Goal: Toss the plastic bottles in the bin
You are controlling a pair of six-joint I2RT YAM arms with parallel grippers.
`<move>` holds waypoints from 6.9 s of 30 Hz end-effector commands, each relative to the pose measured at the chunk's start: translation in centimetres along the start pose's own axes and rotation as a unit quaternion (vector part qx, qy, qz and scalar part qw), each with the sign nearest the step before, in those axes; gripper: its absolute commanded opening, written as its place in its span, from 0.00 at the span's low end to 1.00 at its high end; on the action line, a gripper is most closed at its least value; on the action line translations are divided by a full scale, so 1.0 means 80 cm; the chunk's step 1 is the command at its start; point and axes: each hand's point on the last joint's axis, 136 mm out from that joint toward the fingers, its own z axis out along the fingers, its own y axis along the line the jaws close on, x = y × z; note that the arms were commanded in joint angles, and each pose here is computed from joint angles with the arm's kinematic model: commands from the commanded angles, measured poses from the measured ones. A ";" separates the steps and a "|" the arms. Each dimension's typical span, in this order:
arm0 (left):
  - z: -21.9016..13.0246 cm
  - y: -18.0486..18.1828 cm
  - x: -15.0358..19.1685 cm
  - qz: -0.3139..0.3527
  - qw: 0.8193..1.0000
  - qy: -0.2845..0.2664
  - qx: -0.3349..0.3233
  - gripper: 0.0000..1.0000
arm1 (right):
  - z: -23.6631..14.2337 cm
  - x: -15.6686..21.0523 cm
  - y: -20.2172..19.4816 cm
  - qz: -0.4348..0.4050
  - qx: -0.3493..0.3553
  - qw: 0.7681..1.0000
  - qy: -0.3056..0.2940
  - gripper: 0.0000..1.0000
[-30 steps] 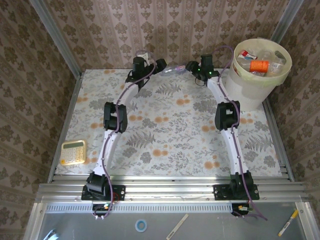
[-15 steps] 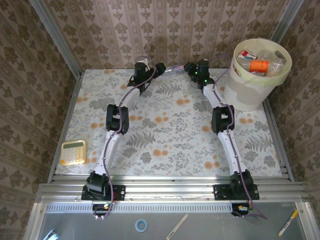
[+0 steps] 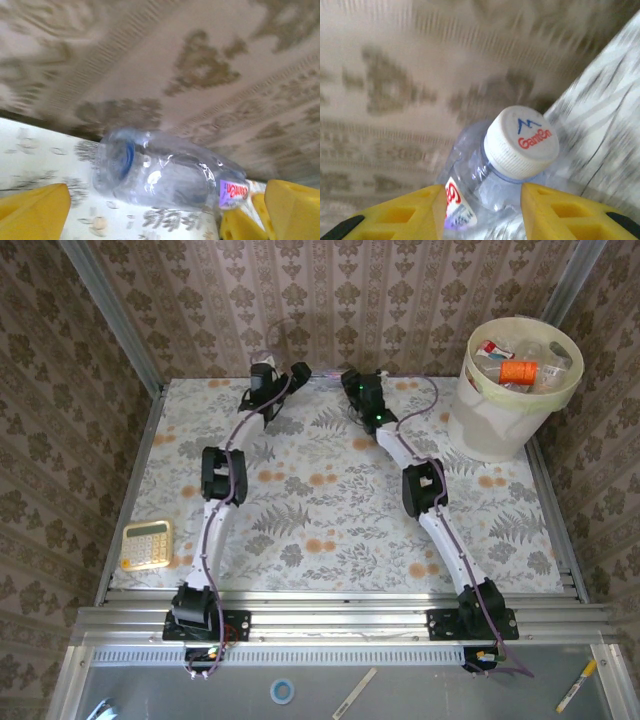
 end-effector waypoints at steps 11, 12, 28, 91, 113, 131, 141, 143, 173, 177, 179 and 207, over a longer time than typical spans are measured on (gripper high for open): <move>-0.126 -0.006 -0.129 0.101 0.983 -0.021 -0.149 1.00 | -0.086 0.207 0.150 -0.037 -0.043 0.950 0.307 0.28; -0.130 -0.015 -0.130 0.106 0.983 -0.018 -0.149 1.00 | -0.102 0.208 0.157 -0.063 -0.027 0.945 0.320 0.27; -0.048 -0.107 -0.023 0.156 0.985 0.041 -0.057 1.00 | -0.188 -0.008 0.129 -0.193 0.092 0.959 0.188 0.50; -0.195 -0.017 -0.059 -0.051 0.989 -0.006 -0.139 0.95 | -0.281 -0.009 0.065 -0.198 0.121 0.936 0.265 0.48; -0.095 0.065 -0.072 -0.115 0.981 0.011 -0.153 1.00 | -0.301 0.001 0.044 -0.208 0.140 0.924 0.288 0.50; -0.016 0.065 -0.011 -0.274 0.959 0.001 -0.072 1.00 | -0.303 0.002 0.030 -0.219 0.151 0.916 0.300 0.51; 0.007 0.061 -0.046 -0.283 0.951 -0.126 -0.006 0.96 | -0.308 0.005 0.026 -0.224 0.149 0.911 0.313 0.51; 0.003 0.055 -0.060 -0.271 0.951 -0.149 0.010 0.92 | -0.312 0.006 0.022 -0.225 0.153 0.909 0.317 0.51; -0.034 0.043 -0.056 -0.237 0.966 -0.103 0.019 0.06 | -0.331 0.009 0.002 -0.216 0.168 0.909 0.314 0.49; -0.045 0.053 -0.051 -0.241 0.965 -0.100 0.012 0.00 | -0.334 0.009 0.000 -0.213 0.168 0.911 0.311 0.49; -0.052 0.052 -0.050 -0.237 0.966 -0.099 0.013 0.00 | -0.335 0.009 -0.001 -0.212 0.169 0.912 0.309 0.49; -0.250 -0.130 0.149 -0.078 0.941 0.305 0.124 0.00 | -0.396 0.077 0.108 -0.440 0.012 0.771 0.461 0.74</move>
